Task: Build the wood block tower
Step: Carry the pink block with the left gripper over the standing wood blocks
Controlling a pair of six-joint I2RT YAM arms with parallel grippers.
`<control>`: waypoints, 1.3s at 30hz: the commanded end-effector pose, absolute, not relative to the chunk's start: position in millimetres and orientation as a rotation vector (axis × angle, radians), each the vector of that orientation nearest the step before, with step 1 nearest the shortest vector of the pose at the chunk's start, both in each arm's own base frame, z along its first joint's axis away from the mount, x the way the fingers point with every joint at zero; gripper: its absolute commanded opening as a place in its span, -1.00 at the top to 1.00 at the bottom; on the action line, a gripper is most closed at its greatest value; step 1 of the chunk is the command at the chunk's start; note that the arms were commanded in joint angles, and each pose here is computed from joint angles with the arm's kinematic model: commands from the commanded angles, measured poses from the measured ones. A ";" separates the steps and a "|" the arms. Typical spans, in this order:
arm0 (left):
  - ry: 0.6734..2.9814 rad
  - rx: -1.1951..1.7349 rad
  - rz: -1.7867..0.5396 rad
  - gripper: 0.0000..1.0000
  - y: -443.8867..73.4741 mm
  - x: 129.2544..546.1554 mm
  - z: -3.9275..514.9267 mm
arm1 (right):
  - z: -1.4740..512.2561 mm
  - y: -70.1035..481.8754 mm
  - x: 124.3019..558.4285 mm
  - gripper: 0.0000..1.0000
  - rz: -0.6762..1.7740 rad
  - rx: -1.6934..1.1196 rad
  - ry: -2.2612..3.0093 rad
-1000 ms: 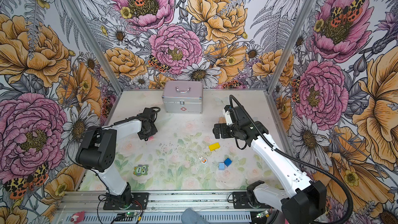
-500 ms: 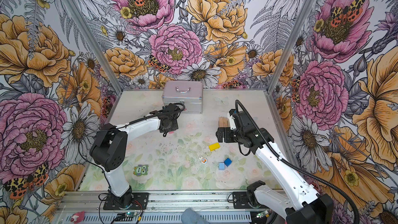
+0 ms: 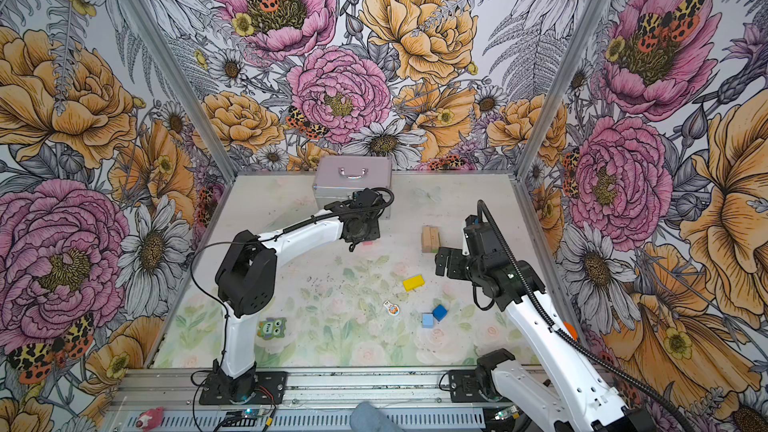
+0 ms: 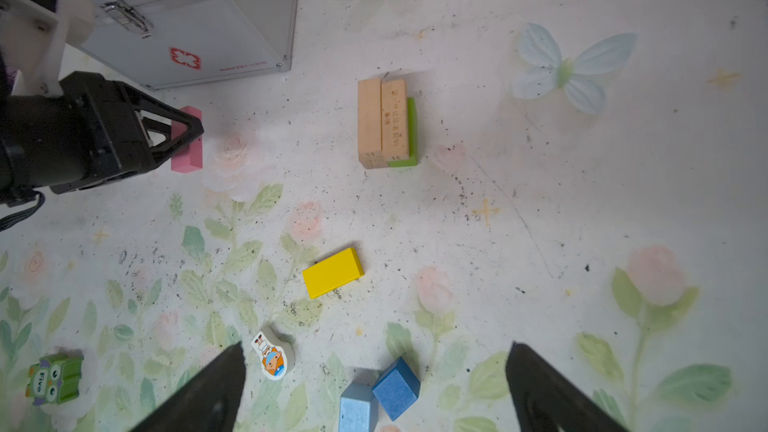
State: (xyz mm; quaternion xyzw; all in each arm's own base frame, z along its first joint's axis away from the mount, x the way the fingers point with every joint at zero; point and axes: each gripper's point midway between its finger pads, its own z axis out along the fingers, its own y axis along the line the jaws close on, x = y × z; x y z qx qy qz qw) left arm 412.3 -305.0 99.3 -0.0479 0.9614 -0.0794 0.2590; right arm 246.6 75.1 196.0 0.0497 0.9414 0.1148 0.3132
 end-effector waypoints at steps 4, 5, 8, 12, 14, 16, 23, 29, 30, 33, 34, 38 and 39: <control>2.603 -0.098 -0.323 0.47 -349.8 414.6 113.9 | 196.1 52.7 249.7 -1.00 0.234 0.248 2.456; 2.604 -0.085 -0.342 0.47 -358.7 413.9 116.0 | 196.7 50.4 249.7 -1.00 0.231 0.261 2.450; 2.597 -0.054 -0.379 0.48 -382.5 413.6 118.1 | 198.2 44.2 249.2 -0.99 0.222 0.294 2.436; 2.596 -0.011 -0.426 0.48 -413.9 411.9 118.5 | 197.1 36.6 248.8 -0.99 0.214 0.335 2.429; 2.594 0.014 -0.448 0.48 -429.6 410.1 118.8 | 195.8 32.6 248.4 -0.99 0.213 0.361 2.427; 2.591 0.039 -0.469 0.49 -444.3 405.0 118.8 | 194.9 28.9 247.4 -0.99 0.210 0.387 2.420; 2.581 0.060 -0.501 0.49 -469.3 399.2 114.3 | 189.4 23.7 244.4 -0.99 0.225 0.423 2.417; 2.566 0.054 -0.487 0.49 -477.4 400.2 108.4 | 186.9 22.0 243.1 -0.99 0.233 0.435 2.418; 2.564 0.057 -0.487 0.50 -479.4 399.4 108.1 | 186.0 21.9 243.0 -1.00 0.232 0.437 2.420; 2.552 0.049 -0.478 0.49 -480.7 402.9 106.6 | 187.4 21.2 243.1 -0.99 0.235 0.442 2.415; 2.547 0.051 -0.480 0.49 -482.2 404.1 106.6 | 187.6 20.6 243.0 -1.00 0.234 0.445 2.413; 2.539 0.059 -0.491 0.47 -489.2 407.0 103.4 | 187.8 20.6 242.7 -0.99 0.245 0.457 2.409; 2.535 0.056 -0.495 0.47 -490.2 407.8 104.4 | 188.6 20.9 243.0 -0.99 0.247 0.456 2.406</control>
